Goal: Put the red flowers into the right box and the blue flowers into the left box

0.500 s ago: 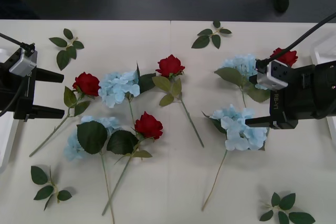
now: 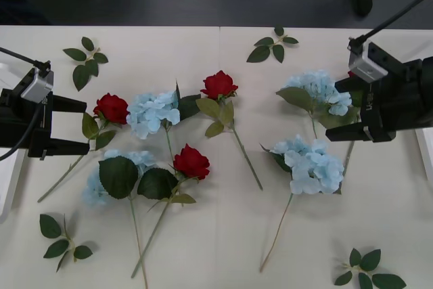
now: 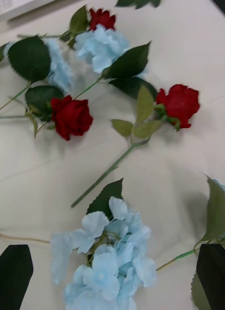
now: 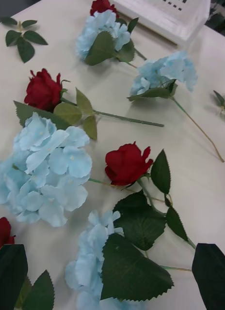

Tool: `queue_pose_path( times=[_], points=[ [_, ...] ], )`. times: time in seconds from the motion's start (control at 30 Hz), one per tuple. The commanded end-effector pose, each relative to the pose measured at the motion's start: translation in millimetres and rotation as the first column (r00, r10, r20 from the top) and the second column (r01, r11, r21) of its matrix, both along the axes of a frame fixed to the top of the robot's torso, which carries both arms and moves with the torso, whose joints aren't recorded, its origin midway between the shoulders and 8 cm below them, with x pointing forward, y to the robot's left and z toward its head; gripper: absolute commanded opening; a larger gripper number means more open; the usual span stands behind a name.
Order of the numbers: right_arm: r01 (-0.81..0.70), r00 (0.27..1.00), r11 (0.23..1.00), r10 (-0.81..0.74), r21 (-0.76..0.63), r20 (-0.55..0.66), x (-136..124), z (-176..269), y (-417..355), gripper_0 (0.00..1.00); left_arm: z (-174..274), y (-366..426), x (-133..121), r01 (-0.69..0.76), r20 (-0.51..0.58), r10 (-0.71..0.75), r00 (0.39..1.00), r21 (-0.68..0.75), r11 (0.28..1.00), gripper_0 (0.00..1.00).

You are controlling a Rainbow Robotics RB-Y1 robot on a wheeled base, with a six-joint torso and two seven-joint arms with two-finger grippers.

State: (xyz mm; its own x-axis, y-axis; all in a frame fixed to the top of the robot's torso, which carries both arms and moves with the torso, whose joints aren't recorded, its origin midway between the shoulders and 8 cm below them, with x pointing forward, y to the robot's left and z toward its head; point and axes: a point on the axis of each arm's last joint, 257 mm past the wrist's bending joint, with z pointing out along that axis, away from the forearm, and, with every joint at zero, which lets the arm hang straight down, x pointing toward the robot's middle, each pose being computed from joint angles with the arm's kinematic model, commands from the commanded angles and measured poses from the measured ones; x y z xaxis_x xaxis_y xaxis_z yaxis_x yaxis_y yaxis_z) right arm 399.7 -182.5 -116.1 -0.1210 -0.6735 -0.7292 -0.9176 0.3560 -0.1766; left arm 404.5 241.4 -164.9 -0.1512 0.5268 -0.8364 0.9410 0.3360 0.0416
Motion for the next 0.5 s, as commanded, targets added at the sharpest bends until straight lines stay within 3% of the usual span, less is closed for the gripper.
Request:
queue_pose_path(
  times=[0.03, 0.33, 0.5],
  points=[
    [0.108, 0.994, 0.989, -0.105, 0.099, -0.037, 11.9, 34.2, 10.7, 1.0, -3.8, 18.5, 14.4, -0.071, 0.044, 0.069, 0.997, 0.04, 0.997, 1.0],
    [0.367, 0.922, 0.907, -0.325, 0.207, -0.213, 28.9, 84.4, 16.5, 1.0, -20.7, 36.7, 22.9, -0.169, 0.05, 0.166, 0.985, 0.052, 0.984, 1.0],
    [0.622, 0.749, 0.762, -0.513, 0.179, -0.421, 36.1, 89.3, 4.1, 1.0, -32.7, 62.4, 25.0, -0.246, 0.073, 0.237, 0.969, 0.156, 0.957, 1.0]
  ],
)
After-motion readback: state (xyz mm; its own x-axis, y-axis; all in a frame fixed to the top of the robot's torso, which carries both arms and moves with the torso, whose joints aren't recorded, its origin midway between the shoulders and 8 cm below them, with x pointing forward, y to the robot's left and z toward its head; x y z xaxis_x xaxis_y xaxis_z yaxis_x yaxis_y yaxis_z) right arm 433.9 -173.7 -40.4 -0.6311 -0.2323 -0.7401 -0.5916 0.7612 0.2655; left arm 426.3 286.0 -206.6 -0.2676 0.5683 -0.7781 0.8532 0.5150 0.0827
